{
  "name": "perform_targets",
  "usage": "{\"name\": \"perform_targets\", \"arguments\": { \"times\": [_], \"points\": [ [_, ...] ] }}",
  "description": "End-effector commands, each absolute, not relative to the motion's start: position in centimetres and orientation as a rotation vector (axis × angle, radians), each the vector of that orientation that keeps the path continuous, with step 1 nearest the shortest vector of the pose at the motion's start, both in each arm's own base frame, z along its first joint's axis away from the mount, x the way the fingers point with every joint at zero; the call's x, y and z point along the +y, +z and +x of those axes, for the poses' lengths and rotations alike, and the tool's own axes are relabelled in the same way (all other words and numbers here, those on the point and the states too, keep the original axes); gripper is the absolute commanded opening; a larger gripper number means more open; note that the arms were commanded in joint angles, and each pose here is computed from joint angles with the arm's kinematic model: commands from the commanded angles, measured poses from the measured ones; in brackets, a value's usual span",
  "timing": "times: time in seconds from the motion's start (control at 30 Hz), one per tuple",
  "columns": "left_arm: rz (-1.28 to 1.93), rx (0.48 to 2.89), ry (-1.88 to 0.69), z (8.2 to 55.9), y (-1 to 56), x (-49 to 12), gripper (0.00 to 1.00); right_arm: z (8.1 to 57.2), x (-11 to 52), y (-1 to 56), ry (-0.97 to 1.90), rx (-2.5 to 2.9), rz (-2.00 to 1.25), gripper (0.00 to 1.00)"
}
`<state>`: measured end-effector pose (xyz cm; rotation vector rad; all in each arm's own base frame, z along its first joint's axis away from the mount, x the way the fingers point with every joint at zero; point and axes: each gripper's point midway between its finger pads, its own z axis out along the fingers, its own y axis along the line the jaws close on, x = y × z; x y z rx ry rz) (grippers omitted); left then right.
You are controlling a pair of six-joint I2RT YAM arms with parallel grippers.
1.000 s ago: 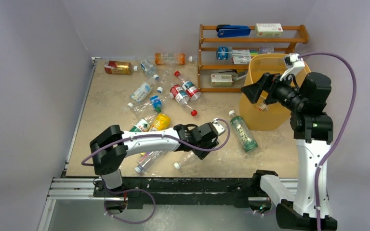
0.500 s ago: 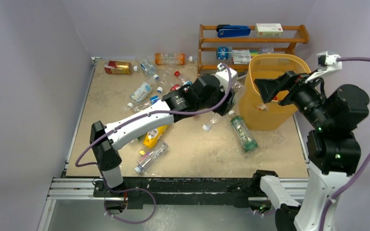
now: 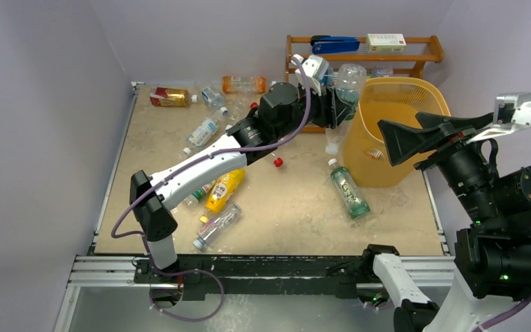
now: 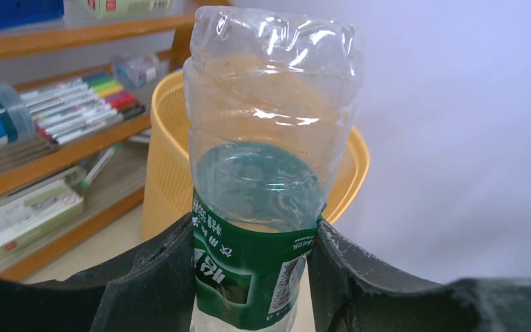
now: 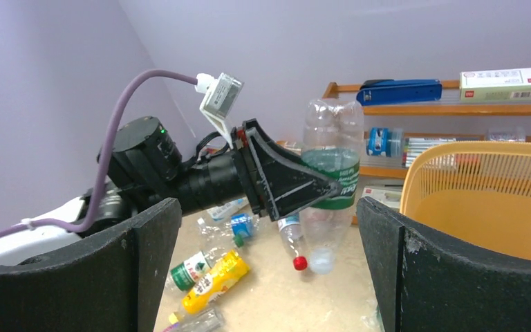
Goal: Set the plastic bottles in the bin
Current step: Pick up the plastic bottle at the center of the board, then place the plastic bottle in the trash bin.
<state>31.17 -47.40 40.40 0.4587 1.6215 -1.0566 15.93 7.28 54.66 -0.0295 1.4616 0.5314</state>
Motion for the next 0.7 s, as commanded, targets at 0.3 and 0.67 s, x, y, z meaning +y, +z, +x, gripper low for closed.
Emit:
{"name": "perform_targets", "arguments": {
  "times": [0.3, 0.67],
  "points": [
    [0.094, 1.057, -1.435, 33.6, 53.6, -46.2, 0.52, 12.9, 8.2, 58.5, 0.571, 1.355, -0.069, 0.99],
    [0.013, 0.966, -1.580, 38.8, 51.0, -51.0, 0.52, 13.2, 8.0, 58.6, 0.549, 1.351, -0.078, 1.00]
  ]
}}
